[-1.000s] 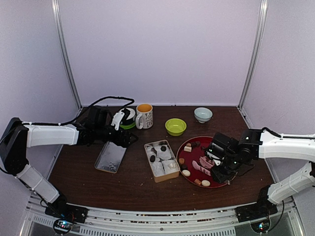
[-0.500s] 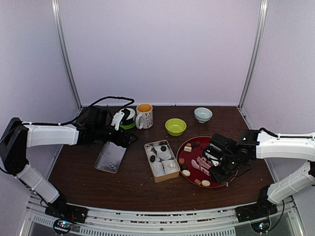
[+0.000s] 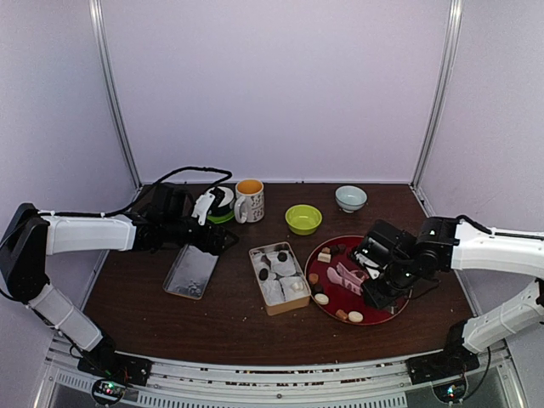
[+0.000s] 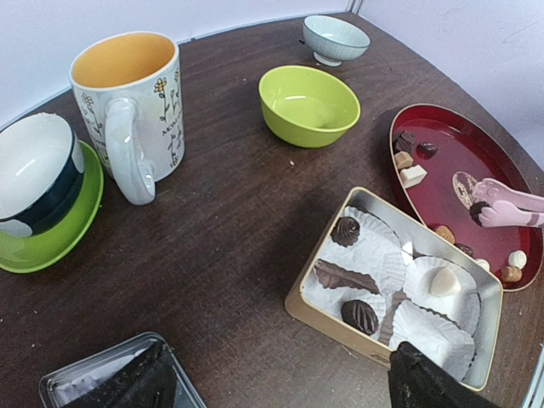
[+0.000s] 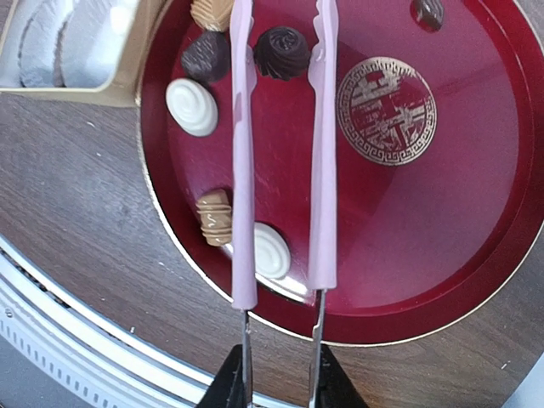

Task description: Pack the chocolate

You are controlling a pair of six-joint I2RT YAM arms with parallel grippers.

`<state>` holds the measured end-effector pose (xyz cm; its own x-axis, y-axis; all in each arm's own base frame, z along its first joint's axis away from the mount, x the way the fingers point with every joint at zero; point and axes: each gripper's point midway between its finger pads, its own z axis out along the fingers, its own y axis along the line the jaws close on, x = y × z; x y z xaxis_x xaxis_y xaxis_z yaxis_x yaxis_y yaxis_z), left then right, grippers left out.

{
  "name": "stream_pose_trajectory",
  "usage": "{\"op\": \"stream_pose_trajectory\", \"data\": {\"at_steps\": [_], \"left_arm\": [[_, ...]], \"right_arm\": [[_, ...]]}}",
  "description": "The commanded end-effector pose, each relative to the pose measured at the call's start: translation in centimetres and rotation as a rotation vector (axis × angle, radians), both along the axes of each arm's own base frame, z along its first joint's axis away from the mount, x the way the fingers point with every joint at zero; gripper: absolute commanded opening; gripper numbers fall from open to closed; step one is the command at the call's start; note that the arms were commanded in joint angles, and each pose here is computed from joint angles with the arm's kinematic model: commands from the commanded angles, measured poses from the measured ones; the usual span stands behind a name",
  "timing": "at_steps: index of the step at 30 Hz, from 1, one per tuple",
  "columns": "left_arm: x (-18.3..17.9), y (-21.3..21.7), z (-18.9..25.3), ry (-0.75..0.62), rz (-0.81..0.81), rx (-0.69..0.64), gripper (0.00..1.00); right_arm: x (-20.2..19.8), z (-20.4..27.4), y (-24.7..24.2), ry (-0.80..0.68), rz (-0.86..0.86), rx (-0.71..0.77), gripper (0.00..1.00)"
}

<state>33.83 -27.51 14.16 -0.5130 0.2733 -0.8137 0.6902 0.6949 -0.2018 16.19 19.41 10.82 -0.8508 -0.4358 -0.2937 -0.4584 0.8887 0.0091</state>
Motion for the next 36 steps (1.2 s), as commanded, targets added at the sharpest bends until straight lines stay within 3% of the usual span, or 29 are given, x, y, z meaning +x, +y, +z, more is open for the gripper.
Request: {"op": "stream_pose_trajectory", "data": {"at_steps": [1,17,36], "left_arm": [[0.3,-0.1,0.9,-0.036,-0.003,-0.008,0.89],[0.3,-0.1,0.8,-0.035,-0.003,-0.006,0.89],[0.2,0.0,1.0,-0.039,-0.002,-0.005,0.89]], "right_arm": [[0.9,2.5,0.3,-0.067,0.010,0.043,0.22],[-0.9,7.4,8.9,-0.104,0.245,0.343,0.22],[-1.8,3.7,13.7,-0.040,0.386,0.244,0.24]]}}
